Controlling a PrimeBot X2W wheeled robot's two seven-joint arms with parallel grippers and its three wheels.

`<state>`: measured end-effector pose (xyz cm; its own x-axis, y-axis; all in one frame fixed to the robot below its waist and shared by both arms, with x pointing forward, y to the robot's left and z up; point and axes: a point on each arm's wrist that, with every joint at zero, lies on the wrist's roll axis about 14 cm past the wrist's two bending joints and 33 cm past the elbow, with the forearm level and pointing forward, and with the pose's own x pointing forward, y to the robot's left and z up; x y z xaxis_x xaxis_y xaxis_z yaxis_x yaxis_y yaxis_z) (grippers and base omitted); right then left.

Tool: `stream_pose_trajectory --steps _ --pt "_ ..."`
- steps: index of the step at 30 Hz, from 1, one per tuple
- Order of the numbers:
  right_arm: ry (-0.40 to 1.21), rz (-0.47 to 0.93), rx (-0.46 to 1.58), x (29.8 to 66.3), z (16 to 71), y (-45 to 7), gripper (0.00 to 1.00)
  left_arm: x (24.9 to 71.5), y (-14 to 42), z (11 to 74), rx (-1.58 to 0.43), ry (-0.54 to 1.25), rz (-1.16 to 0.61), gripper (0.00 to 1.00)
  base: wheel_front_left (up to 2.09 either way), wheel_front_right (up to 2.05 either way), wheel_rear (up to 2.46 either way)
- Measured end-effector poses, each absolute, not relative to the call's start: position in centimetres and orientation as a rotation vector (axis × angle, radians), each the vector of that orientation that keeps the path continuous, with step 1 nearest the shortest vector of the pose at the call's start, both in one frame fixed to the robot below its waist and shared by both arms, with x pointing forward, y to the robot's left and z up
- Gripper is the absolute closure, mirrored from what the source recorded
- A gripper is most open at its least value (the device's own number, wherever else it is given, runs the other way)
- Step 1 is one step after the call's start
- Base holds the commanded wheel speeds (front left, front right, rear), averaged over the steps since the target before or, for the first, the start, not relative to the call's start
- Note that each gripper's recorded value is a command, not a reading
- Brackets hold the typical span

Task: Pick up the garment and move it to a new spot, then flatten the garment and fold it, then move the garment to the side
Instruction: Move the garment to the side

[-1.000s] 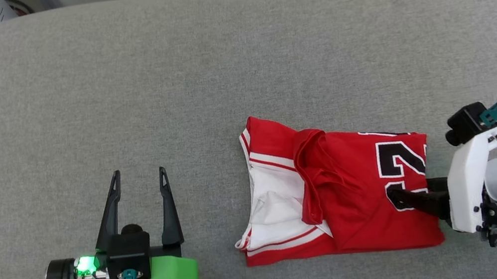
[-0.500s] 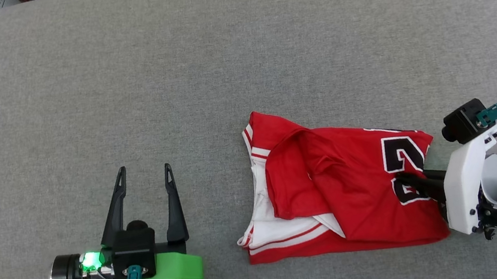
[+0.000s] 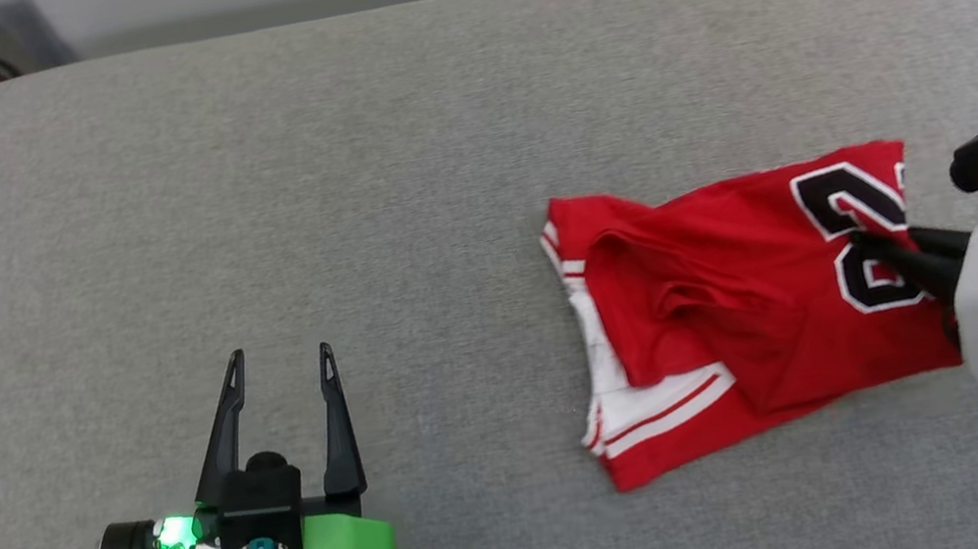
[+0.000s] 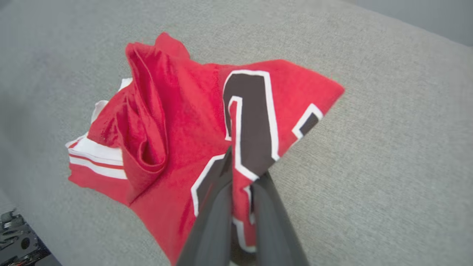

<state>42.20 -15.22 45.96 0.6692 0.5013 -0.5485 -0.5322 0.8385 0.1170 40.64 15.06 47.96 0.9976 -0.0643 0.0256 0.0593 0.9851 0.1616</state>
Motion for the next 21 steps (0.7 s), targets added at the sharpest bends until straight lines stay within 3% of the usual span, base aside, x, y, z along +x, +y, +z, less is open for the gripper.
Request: stream_pose_trajectory --steps 15,21 --pt "0.562 0.347 -0.215 42.2 49.3 -24.7 1.00 43.9 10.2 47.9 0.132 -0.071 -0.205 0.00 0.00 0.00 0.00" --pt "0.666 0.115 -0.308 44.0 48.0 -34.1 1.00 46.6 8.5 46.8 0.128 -0.087 -0.257 0.00 0.00 0.00 0.00"
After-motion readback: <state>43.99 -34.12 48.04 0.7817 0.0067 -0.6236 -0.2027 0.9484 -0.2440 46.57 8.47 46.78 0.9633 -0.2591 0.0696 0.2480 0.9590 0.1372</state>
